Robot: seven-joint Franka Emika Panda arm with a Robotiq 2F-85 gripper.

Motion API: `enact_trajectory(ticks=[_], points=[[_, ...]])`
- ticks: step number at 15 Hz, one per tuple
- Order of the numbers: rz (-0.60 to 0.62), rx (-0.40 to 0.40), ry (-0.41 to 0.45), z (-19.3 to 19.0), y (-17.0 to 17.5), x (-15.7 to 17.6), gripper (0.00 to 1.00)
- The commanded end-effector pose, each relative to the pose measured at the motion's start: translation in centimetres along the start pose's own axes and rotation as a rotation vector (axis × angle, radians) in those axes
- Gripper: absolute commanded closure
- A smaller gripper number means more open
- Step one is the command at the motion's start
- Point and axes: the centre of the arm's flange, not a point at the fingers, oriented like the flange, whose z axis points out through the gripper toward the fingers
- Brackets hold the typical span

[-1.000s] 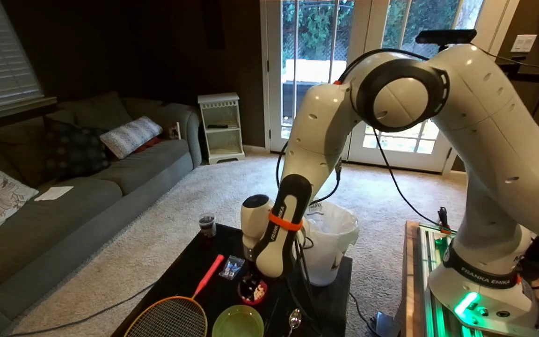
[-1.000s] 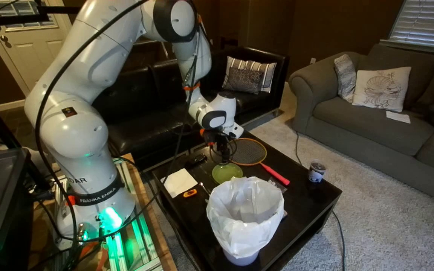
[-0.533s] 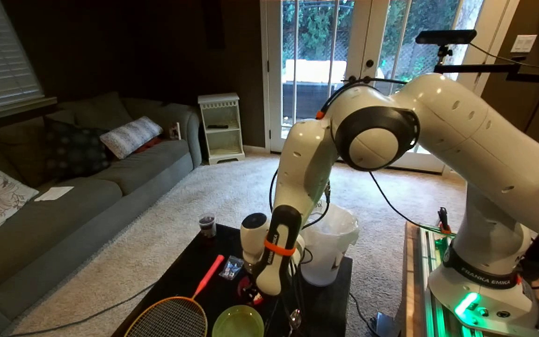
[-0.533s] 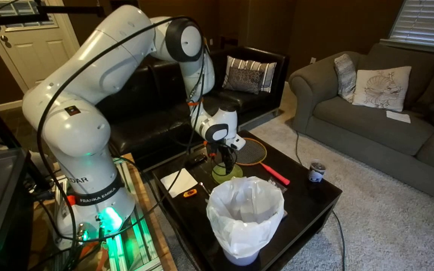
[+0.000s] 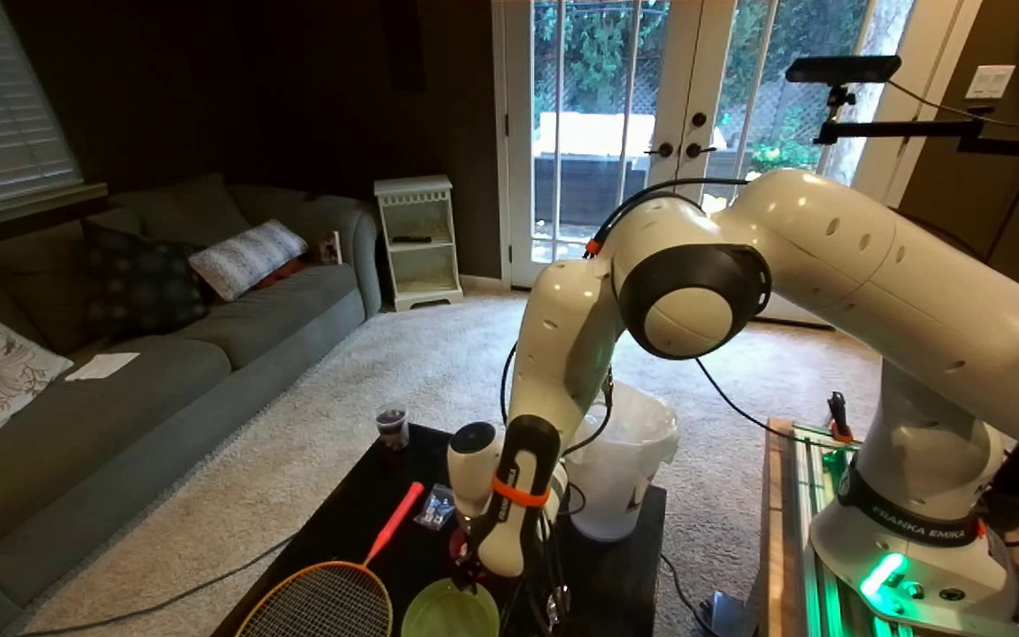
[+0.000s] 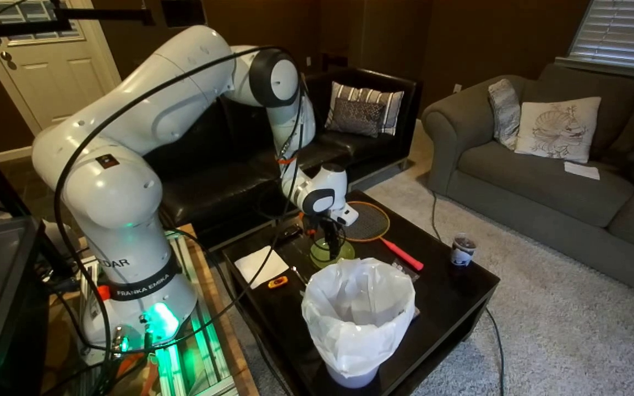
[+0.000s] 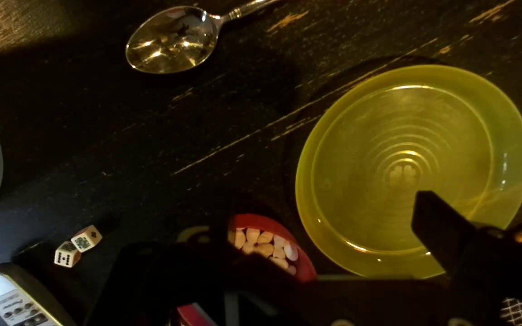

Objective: Put some popcorn in the bin

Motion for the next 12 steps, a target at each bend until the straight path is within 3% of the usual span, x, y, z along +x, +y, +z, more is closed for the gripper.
enact_trajectory(ticks=[1, 5, 12], points=[[0.005, -0.007, -0.003, 0.5, 0.2, 0.2, 0.0], [0.029, -0.014, 0.049, 1.6, 1.3, 2.0, 0.0], [0.056, 0.027, 0.057, 4.0, 1.8, 4.8, 0.0]])
